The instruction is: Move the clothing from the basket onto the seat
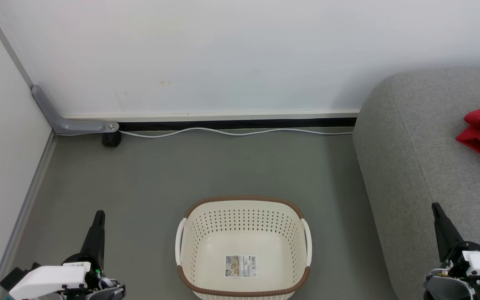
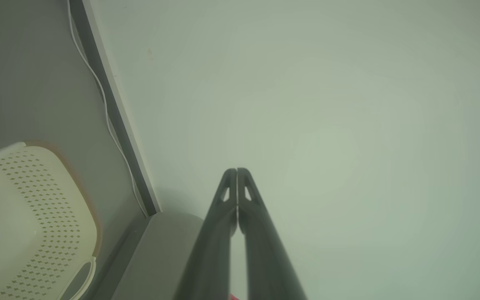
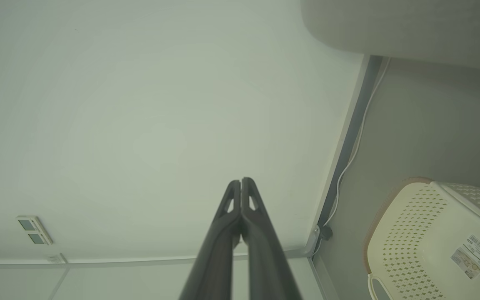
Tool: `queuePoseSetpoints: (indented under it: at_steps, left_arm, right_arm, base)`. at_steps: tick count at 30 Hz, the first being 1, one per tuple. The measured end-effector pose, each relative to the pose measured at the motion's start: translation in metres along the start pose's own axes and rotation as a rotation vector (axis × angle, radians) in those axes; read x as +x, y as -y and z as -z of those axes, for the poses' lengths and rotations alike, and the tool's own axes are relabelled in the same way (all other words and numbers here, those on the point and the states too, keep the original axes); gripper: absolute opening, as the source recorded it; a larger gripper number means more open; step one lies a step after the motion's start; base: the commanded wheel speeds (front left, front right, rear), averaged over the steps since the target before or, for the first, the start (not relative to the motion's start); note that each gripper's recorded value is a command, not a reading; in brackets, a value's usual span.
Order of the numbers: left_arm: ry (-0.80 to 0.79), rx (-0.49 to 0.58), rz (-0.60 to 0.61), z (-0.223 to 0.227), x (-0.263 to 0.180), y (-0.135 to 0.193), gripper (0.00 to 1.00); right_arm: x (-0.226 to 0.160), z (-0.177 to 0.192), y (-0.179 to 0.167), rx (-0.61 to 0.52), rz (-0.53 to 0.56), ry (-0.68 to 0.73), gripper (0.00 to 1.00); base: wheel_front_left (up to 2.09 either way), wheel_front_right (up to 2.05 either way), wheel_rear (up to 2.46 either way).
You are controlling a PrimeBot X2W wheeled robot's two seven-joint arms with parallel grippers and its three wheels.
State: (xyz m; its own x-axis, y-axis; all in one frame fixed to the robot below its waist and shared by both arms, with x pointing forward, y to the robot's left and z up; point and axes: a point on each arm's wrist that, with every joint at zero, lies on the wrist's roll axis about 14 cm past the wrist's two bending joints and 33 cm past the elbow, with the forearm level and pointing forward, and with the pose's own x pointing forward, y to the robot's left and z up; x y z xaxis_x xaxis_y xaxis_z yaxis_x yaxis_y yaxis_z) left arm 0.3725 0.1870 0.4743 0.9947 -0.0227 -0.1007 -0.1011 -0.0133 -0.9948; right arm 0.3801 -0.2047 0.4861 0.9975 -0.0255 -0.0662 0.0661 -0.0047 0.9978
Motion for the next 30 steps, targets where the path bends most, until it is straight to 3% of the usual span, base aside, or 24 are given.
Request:
queuePoseSetpoints:
  at_steps: [30]
  left_arm:
    - [0.000,0.000,0.000,0.0000,0.0000,0.0001,0.00]
  right_arm:
    - [0.0000,0.0000,0.0000,0.000,0.000,0.000,0.00]
  base:
    - [0.00,0.00,0.00]
